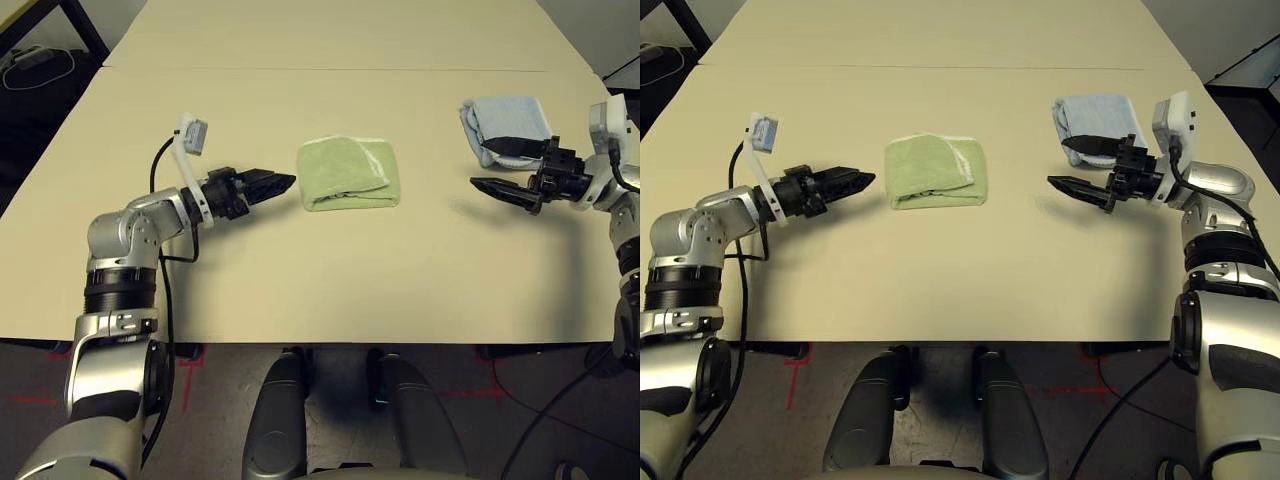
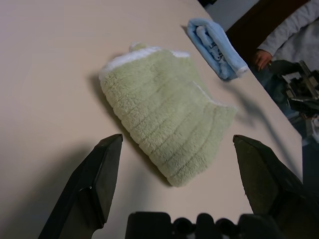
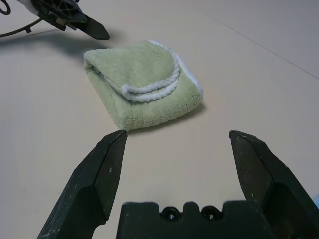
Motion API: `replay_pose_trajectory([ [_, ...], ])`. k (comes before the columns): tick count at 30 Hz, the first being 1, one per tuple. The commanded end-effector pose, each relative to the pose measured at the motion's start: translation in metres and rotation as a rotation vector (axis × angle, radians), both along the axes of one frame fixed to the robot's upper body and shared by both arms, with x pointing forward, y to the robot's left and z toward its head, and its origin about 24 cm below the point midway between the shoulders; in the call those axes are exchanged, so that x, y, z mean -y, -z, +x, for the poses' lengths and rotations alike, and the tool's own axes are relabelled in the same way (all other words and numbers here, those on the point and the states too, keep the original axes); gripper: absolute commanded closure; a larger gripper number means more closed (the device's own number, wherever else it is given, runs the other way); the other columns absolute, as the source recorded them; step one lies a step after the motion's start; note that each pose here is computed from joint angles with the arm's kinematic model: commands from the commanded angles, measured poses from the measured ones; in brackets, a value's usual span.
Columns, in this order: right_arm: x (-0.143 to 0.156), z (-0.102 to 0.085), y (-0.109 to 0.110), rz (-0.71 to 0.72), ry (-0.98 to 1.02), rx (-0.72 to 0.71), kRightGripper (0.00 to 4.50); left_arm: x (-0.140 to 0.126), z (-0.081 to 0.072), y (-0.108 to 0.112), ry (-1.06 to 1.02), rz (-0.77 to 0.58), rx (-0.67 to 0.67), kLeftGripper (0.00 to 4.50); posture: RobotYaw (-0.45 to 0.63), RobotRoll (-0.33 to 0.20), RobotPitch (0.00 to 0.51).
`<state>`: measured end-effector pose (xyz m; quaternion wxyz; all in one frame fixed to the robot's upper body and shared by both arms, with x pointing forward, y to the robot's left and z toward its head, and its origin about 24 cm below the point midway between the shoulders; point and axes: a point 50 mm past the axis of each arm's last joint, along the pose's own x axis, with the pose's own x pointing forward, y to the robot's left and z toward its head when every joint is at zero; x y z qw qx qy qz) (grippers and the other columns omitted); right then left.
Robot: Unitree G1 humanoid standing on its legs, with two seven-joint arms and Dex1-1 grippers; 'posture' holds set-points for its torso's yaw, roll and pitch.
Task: Fold the towel and set it aside.
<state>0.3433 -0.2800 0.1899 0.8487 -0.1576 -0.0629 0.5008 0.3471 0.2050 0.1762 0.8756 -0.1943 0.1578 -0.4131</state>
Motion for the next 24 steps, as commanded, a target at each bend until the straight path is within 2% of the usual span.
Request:
replay_pose_trajectory([
  [1,0.004,-0.001,0.002,0.001,0.009,-0.006,0.02,0.008,0.002,0.01,0.022,0.0,-0.098,0.0,0.13,0.0,0.207],
  [9,0.006,-0.001,0.002,0.018,0.028,0.0,0.02,0.02,0.006,0.018,0.06,-0.011,-0.223,0.0,0.12,0.0,0.208],
  [24,0.005,-0.003,0.008,0.002,0.03,0.001,0.02,0.046,0.019,0.017,0.091,-0.038,-0.24,0.0,0.11,0.0,0.208],
])
